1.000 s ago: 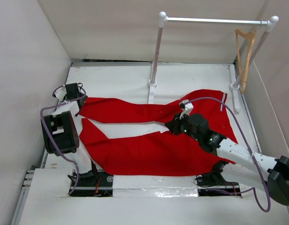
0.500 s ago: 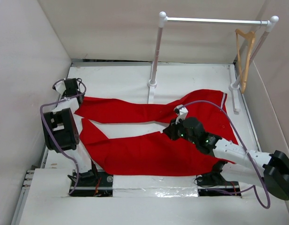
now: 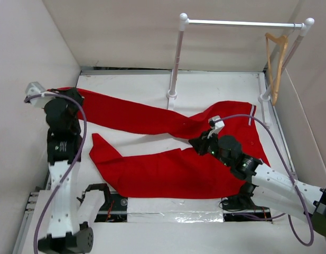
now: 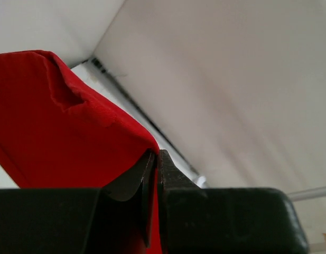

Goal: Place the trousers on the hanger
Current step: Flatten out the trousers at the center of the board.

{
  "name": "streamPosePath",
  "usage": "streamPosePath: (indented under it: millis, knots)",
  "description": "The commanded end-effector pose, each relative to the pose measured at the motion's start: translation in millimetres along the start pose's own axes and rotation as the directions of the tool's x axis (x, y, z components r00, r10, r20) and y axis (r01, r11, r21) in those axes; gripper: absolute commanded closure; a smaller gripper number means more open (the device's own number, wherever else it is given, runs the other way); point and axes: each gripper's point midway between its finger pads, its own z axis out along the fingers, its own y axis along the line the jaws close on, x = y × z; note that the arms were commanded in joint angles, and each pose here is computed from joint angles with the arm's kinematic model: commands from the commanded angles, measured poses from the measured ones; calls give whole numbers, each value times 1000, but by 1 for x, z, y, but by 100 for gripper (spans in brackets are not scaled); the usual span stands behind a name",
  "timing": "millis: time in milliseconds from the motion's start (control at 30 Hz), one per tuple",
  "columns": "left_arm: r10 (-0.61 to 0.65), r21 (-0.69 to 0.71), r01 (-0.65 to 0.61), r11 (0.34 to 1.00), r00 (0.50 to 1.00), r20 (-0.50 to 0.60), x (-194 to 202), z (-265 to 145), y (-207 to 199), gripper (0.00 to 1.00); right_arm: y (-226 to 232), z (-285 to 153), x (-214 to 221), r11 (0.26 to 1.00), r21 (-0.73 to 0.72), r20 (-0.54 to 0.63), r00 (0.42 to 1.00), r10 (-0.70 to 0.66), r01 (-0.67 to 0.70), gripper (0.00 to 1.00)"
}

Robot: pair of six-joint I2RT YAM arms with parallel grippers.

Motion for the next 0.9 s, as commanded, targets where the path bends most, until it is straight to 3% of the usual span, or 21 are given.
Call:
streamPosePath:
  millis: [0,133,233,433,467,533,600,633,733,800,867]
  knots:
    - [-37,62,36,997,999,18,-28,-33,-19,100,-4,-5,-21,999,36,81,997,16,-19,86]
    - [-52,119,45,992,997,56,-58,-51,-43,100,-11,-6,-32,997,68,115,993,30,-38,85]
    - [-22,42,20,999,999,35,-45,-23,-33,100,-16,-1,-37,995,84,125,992,36,-46,83]
    - [-17,-69,21,997,998,55,-35,60,-14,100,-31,6,-40,989,140,102,995,24,-38,82]
    - [4,-134,-2,991,1000,18,-20,89,0,100,-34,6,-39,988,148,102,994,27,-42,82]
    - [25,-193,-17,981,999,41,-33,114,5,100,-39,5,-36,986,164,104,994,27,-44,82]
    - [53,-280,-52,959,999,-5,-13,151,27,100,-50,4,-38,978,202,115,993,25,-48,82]
    - [57,-321,-45,946,998,28,-27,160,37,100,-54,3,-37,976,214,115,993,26,-50,81]
    - [73,-415,-61,908,997,12,-15,192,77,100,-66,1,-39,967,250,114,993,31,-58,82]
    - [101,-453,-105,885,994,-32,3,209,95,95,-71,0,-39,964,257,117,992,38,-67,82]
    - [138,-476,-149,867,989,-57,14,223,108,75,-71,1,-39,964,257,117,992,39,-68,82]
